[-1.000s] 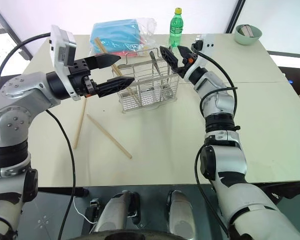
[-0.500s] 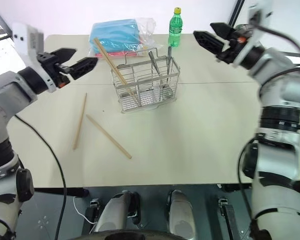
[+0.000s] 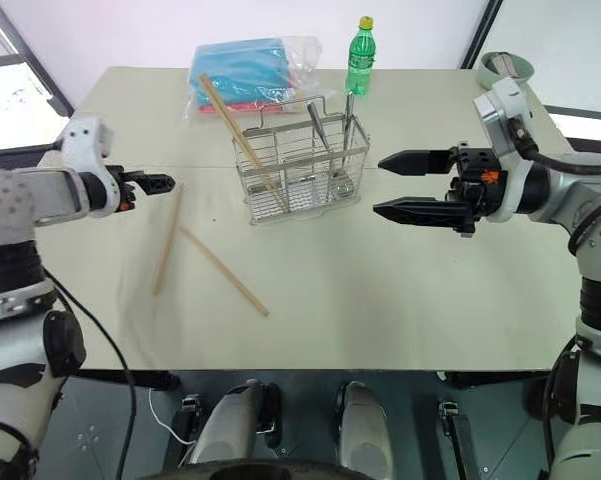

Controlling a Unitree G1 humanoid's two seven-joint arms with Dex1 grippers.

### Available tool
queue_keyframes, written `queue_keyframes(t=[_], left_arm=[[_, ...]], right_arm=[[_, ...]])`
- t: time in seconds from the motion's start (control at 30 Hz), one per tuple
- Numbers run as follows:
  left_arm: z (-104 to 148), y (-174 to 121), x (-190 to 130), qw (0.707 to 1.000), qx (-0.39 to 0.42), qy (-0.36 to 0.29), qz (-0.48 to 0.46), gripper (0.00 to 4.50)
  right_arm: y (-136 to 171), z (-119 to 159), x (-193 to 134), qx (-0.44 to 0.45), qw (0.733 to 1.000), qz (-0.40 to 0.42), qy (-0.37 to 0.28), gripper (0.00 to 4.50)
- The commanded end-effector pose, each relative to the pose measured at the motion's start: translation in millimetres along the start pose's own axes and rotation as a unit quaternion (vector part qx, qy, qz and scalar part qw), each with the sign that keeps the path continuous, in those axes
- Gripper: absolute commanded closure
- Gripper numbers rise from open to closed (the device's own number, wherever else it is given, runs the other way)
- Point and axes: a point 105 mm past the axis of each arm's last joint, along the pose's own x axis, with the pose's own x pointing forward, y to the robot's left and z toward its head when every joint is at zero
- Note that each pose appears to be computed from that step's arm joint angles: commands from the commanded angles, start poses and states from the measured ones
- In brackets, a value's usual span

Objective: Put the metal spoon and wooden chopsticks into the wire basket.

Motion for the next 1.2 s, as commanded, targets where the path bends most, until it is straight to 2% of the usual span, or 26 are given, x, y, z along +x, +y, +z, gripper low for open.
queue_keyframes(t=[0.03, 0.37, 0.47, 0.7, 0.97, 1.03, 1.13, 1.2], left_arm=[[4, 4, 13, 1.0, 0.013, 0.008, 0.018, 0.0], [-8, -2, 53, 0.998, 0.045, 0.045, -0.002, 0.0], [-6, -3, 57, 0.998, 0.044, 0.046, -0.009, 0.91], [0, -2, 57, 0.998, 0.035, 0.046, -0.01, 4.47], [11, 5, 48, 1.0, 0.008, 0.029, 0.001, 4.47], [27, 10, 41, 1.0, 0.013, -0.013, 0.011, 4.47], [64, 19, 24, 0.992, -0.001, -0.122, 0.035, 4.47], [129, 22, -23, 0.944, -0.079, -0.319, 0.014, 4.47]], right_arm=[[7, 10, -2, -0.033, 0.999, 0.005, -0.004, 0.05], [12, 11, -4, -0.033, 0.999, -0.012, -0.02, 0.05], [14, 9, -4, -0.032, 0.999, -0.014, -0.019, 0.0], [15, 10, -6, -0.031, 0.999, -0.019, -0.02, 0.0], [13, 4, 1, -0.021, 0.999, -0.01, -0.022, 0.0], [11, 3, 1, -0.019, 1.0, -0.009, -0.021, 0.0], [8, 3, 0, -0.017, 1.0, -0.011, -0.021, 0.0], [6, 3, -3, -0.013, 1.0, -0.019, -0.018, 0.0]])
